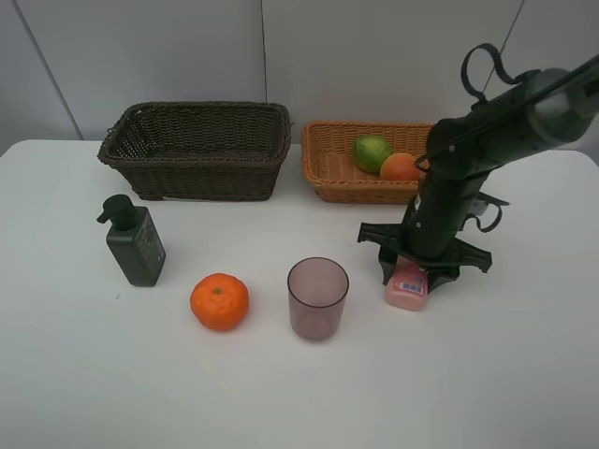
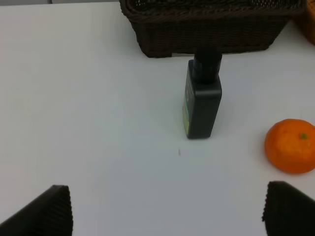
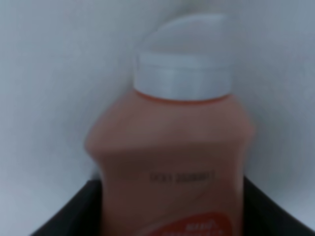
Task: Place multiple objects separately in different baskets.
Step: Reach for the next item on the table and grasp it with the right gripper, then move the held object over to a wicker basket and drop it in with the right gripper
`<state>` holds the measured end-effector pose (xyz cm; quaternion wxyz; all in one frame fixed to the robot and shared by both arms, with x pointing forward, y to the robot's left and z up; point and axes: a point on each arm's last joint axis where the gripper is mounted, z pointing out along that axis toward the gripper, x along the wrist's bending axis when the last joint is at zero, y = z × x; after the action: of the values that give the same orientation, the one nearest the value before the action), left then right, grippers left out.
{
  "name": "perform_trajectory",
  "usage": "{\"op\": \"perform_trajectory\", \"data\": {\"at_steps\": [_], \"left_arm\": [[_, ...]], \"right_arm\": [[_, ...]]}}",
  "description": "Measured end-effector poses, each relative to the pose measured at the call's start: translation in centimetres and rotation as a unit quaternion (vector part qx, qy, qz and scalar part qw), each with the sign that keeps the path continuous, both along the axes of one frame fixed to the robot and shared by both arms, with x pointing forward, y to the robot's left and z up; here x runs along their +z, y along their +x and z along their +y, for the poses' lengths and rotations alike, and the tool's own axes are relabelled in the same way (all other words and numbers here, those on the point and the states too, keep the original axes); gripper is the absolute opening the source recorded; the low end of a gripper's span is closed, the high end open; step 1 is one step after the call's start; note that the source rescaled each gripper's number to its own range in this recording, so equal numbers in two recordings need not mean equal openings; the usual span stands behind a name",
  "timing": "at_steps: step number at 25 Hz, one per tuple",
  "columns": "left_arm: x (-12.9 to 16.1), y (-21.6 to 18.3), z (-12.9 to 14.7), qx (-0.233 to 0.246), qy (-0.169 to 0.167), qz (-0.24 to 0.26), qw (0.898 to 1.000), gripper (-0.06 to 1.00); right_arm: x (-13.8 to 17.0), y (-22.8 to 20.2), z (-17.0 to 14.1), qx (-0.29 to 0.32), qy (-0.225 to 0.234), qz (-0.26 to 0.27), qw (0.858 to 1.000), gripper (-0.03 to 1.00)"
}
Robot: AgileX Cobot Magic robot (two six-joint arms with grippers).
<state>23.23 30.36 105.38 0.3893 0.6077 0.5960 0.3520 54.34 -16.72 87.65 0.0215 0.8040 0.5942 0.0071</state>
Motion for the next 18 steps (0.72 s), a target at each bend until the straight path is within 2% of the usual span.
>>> {"op": "perform_trajectory", "data": {"at_steps": [18], "left_arm": [[0.00,0.00,0.00,0.000,0.000,0.000,1.000,1.00]], "right_arm": [[0.00,0.01,-0.02,0.001,-0.001,0.000,1.000,0.01]]}}
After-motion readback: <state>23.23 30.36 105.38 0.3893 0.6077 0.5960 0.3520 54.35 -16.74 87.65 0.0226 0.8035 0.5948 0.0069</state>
